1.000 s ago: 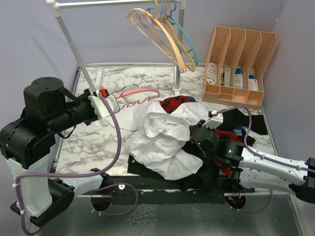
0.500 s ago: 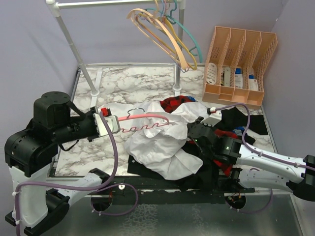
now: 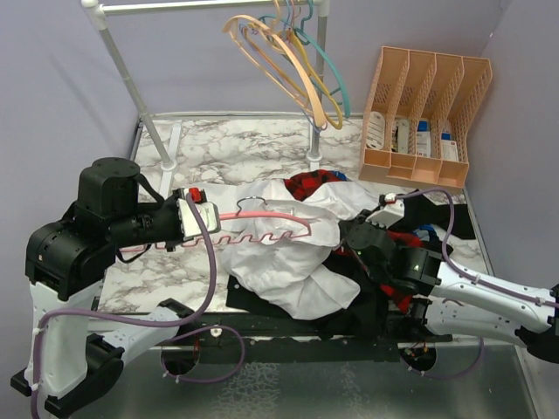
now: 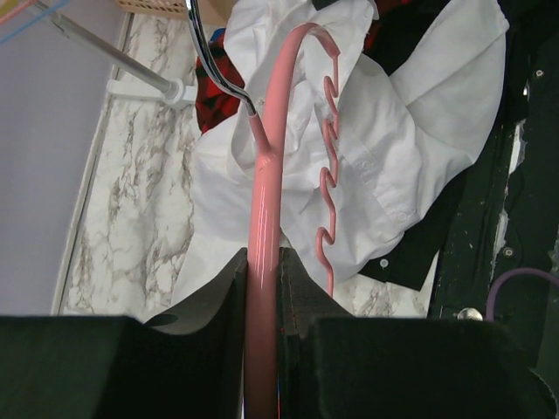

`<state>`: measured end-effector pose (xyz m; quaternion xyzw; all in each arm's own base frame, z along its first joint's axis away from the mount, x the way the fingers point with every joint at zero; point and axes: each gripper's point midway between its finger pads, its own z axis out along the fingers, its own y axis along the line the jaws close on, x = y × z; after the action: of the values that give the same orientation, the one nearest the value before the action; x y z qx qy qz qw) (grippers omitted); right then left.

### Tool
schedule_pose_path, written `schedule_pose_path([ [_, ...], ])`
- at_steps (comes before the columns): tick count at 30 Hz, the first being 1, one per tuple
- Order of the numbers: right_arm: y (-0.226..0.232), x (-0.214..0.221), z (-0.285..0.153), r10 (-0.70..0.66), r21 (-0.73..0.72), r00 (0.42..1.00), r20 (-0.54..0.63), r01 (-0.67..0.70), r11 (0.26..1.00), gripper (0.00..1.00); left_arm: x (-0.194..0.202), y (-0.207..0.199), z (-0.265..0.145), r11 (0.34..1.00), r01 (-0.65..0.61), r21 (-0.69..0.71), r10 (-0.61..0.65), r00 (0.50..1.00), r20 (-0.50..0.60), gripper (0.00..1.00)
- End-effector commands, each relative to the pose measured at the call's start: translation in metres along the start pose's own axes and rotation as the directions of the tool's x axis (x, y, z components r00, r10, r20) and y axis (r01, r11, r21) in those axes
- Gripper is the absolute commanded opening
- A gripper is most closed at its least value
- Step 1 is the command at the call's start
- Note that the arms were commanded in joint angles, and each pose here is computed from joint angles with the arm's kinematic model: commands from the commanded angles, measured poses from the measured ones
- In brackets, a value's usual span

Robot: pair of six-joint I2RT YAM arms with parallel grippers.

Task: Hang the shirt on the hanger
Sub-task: Hang the shirt at the center of the board.

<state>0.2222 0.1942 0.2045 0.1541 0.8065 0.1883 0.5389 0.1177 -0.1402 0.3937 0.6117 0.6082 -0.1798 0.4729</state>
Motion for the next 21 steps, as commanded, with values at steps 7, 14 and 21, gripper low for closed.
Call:
schedule_pose_path([
  [7,-0.037,0.005,-0.005,0.002,0.091,1.000,0.007,-0.003,0.996,0.01,-0.029,0.067,0.002,0.918,0.272,-0.288,-0.242,0.961,0.137,0.00],
  [14,-0.039,0.008,-0.005,0.011,0.092,1.000,0.000,-0.011,0.996,0.01,-0.016,0.111,-0.033,0.616,0.536,-0.577,-0.371,0.844,0.388,0.00],
  [21,-0.034,0.008,-0.004,0.013,0.089,1.000,-0.003,-0.013,0.996,0.01,-0.009,0.100,-0.021,0.559,0.661,-0.501,-0.476,0.750,0.460,0.00],
])
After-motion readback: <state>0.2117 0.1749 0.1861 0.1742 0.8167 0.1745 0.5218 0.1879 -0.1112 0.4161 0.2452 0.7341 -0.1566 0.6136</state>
